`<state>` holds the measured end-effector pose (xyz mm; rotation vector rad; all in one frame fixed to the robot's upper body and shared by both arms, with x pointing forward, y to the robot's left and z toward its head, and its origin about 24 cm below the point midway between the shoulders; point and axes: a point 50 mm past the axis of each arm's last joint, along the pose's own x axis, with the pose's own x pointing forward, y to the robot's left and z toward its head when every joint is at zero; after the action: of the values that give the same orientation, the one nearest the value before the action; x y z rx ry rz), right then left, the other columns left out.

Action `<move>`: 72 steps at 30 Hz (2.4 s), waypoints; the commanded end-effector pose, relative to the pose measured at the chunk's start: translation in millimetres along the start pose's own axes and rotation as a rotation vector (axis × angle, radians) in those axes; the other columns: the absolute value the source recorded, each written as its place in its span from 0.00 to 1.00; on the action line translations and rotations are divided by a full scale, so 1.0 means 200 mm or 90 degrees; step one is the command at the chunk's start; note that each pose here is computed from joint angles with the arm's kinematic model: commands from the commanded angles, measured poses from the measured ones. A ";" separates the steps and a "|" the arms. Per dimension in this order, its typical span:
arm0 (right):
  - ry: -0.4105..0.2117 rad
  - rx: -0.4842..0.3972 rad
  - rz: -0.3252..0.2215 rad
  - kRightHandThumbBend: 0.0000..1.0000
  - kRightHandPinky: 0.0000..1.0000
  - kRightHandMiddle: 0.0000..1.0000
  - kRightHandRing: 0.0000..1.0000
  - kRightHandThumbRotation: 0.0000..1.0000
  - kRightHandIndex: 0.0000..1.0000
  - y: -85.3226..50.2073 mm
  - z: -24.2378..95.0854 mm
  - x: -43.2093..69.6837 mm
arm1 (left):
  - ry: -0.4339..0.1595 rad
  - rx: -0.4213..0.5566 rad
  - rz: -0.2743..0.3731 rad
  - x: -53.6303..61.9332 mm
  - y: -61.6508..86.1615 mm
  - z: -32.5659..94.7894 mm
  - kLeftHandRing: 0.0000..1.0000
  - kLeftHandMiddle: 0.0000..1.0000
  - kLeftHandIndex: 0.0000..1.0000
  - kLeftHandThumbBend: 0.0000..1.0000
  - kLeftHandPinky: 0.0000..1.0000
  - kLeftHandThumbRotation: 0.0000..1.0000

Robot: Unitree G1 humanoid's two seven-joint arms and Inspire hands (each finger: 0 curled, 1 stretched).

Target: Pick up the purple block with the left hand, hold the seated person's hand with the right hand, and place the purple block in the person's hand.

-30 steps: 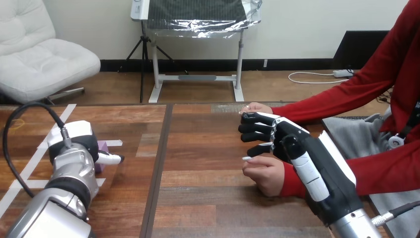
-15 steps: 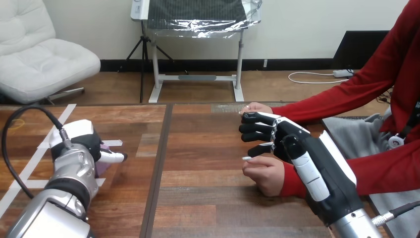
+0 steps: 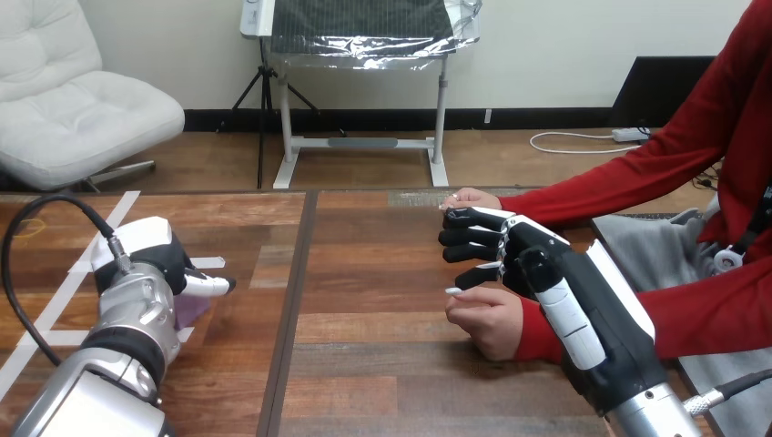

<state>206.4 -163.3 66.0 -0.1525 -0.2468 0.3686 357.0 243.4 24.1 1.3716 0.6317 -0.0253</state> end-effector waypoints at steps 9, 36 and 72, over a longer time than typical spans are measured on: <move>-0.063 -0.007 -0.007 0.82 0.61 0.75 0.73 1.00 0.76 -0.02 0.08 0.07 | -0.031 -0.040 0.083 0.00 0.11 0.04 0.62 0.64 0.64 0.65 0.57 0.50; -0.062 -0.003 -0.013 0.83 0.61 0.74 0.73 1.00 0.75 -0.02 0.07 0.07 | -0.047 -0.041 0.141 0.00 0.16 0.05 0.61 0.64 0.61 0.65 0.50 0.47; -0.060 -0.006 -0.018 0.83 0.60 0.74 0.72 1.00 0.75 -0.03 0.08 0.07 | -0.040 -0.005 0.082 0.00 0.21 0.09 0.84 0.84 0.82 0.81 0.86 0.55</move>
<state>206.5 -163.5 66.0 -0.1493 -0.2476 0.3596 357.9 245.4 26.7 1.3554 0.6060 0.0023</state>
